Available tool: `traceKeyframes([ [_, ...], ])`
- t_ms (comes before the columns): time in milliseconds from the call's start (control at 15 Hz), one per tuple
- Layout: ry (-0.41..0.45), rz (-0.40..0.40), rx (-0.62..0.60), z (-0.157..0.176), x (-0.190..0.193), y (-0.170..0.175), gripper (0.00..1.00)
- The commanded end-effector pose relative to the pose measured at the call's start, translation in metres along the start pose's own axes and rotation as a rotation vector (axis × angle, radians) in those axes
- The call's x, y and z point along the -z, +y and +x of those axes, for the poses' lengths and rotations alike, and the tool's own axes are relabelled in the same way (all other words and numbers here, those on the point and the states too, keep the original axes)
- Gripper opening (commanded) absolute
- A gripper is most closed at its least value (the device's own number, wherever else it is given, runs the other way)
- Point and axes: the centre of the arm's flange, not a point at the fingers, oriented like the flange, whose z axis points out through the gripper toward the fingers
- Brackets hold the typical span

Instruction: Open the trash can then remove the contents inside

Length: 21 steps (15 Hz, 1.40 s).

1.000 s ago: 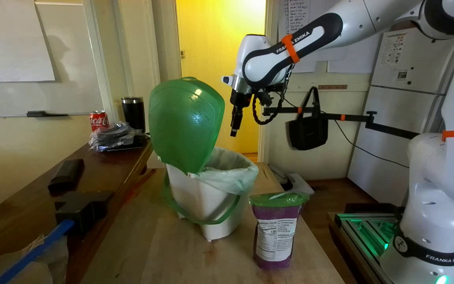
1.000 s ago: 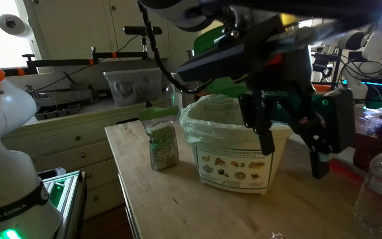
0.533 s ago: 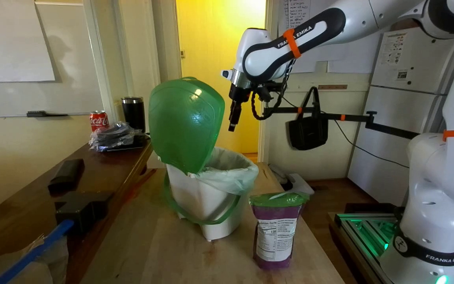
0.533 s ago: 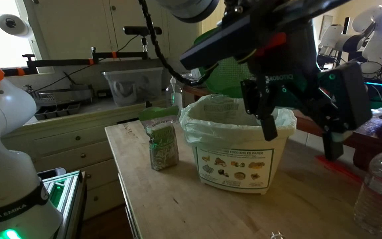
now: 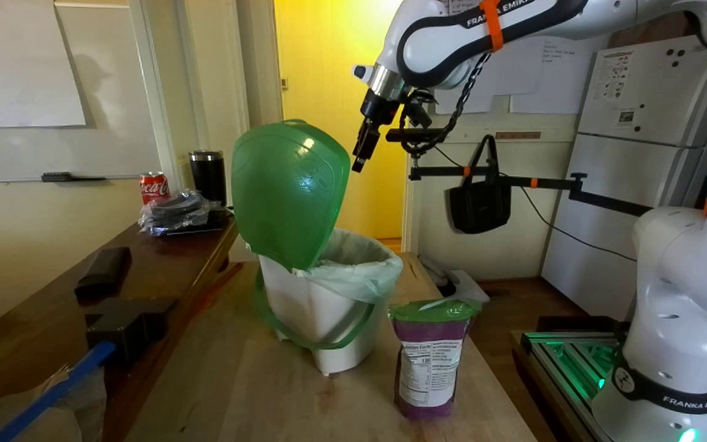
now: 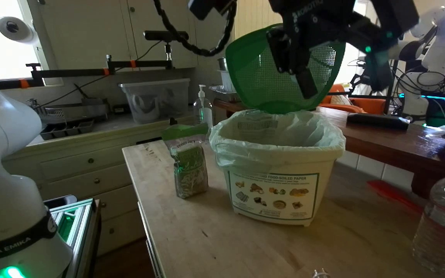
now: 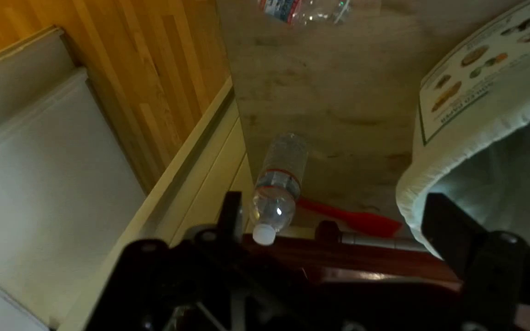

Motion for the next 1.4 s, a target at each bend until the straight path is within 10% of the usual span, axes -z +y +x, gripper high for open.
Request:
traceKeyframes([
  [0,0.086,0.043,0.018,0.004,0.044,-0.033,1.0],
  [1333,0.335,0.391,0.045,0.074,0.099,-0.183,1.0],
])
